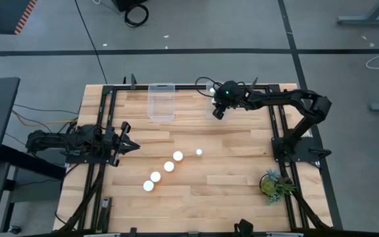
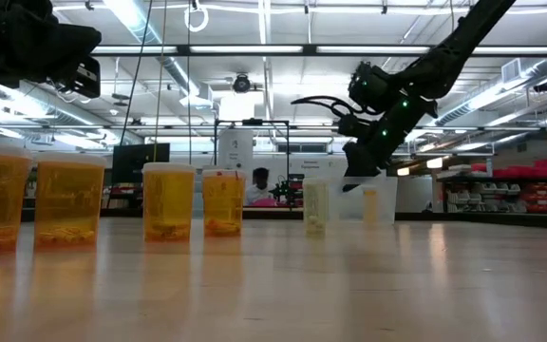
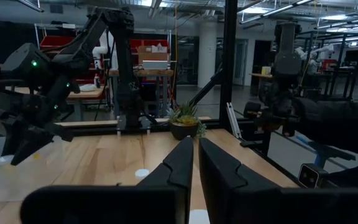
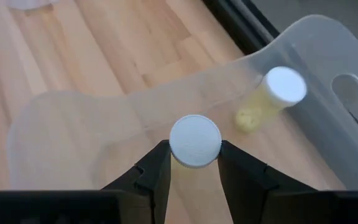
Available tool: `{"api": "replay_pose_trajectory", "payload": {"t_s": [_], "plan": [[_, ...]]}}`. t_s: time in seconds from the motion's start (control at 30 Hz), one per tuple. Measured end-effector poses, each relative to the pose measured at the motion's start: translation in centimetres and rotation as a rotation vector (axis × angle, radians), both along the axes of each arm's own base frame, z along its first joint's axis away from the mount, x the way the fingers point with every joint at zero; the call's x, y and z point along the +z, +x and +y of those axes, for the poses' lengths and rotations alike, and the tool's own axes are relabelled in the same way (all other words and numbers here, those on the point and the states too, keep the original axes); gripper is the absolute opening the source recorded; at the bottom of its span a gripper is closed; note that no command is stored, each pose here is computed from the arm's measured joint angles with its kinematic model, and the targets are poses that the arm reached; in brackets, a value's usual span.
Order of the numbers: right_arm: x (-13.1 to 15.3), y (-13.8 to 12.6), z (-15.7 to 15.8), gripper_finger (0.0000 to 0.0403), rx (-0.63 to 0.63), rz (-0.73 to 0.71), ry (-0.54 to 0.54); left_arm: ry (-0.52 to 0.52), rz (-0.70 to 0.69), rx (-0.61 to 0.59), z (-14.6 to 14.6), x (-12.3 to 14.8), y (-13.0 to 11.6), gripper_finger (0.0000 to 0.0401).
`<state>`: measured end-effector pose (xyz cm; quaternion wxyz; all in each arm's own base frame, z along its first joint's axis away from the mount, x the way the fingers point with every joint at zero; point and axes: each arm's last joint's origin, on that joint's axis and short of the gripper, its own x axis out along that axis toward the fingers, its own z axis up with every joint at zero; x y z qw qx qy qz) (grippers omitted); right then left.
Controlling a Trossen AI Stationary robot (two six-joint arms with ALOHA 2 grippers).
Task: Pick and place medicine bottles into bin by pill shape (circle, oval)
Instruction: Put the top small yellow pill bottle into the right transparent bin
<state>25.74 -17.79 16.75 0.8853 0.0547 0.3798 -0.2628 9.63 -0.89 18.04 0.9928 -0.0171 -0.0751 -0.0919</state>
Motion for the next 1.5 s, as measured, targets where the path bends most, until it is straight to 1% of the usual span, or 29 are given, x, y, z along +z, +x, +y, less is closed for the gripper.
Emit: {"api": "replay_pose_trajectory", "payload": {"t_s": [0.13, 0.37, 0.67, 0.83, 1.07, 1.33, 1.5], "plan": [[-0.06, 0.06, -0.01, 0.0133, 0.019, 0.001, -0.005, 0.0, 0.0, 0.0, 0.0, 0.0, 0.0, 0.0033], [0.02, 0.11, 0.17, 0.0133, 0.064, -0.015, 0.019, 0.0, 0.001, 0.0, 0.0, -0.01, 0.0, 0.0024], [-0.1, 0.06, 0.31, 0.0133, 0.099, -0.005, 0.035, 0.0, 0.001, 0.0, 0.0, 0.0, 0.0, 0.0035], [-0.12, 0.07, 0.4, 0.0133, 0.125, -0.001, 0.036, 0.0, 0.0, 0.0, 0.0, 0.0, 0.0, 0.0033], [-0.11, 0.1, 0.45, 0.0137, 0.131, 0.001, 0.034, 0.0, 0.0, 0.0, 0.0, -0.01, 0.0, 0.0025], [-0.1, 0.09, 0.45, 0.0152, 0.131, 0.001, 0.033, 0.0, 0.0, 0.001, 0.0, 0.0, 0.0, 0.0035], [-0.1, 0.09, 0.45, 0.0159, 0.131, 0.0, 0.033, 0.0, 0.0, 0.0, 0.0, -0.01, 0.0, 0.0032]]}}
